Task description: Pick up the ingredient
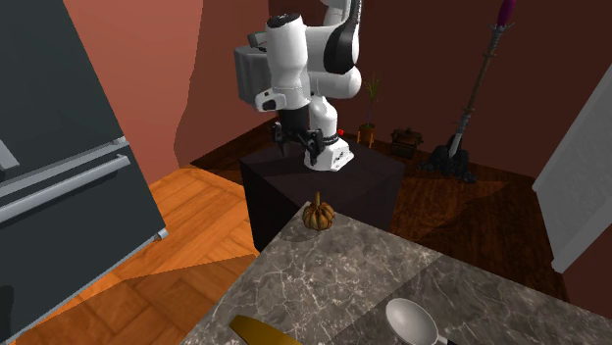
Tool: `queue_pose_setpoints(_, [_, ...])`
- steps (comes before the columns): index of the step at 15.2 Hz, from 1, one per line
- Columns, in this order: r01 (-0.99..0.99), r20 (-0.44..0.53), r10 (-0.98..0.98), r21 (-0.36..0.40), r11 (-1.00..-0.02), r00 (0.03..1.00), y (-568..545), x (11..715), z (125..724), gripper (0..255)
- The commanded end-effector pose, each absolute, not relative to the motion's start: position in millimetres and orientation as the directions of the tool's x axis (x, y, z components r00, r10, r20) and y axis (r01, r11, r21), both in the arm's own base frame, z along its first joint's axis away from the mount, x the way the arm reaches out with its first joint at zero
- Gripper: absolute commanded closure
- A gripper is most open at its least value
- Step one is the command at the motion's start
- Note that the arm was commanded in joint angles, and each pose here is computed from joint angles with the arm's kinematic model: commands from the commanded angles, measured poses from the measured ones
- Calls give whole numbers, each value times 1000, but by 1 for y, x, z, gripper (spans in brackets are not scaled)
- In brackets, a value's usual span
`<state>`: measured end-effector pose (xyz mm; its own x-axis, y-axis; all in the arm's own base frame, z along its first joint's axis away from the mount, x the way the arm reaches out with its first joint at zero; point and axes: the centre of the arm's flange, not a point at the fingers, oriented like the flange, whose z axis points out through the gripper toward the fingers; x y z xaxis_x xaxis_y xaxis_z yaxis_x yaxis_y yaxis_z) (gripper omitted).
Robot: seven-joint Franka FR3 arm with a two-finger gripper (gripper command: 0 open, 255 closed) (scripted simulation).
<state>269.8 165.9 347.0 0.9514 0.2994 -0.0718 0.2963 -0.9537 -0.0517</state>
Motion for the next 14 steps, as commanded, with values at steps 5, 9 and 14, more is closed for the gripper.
queue_pose_setpoints(5, [396,-69,403,-89,-914,913,214,250,292,0])
queue_pose_setpoints(9, [404,-69,411,-92,-910,909,218,248,271,0])
queue_pose_setpoints(14, [404,-69,411,-92,-910,909,218,248,247,0])
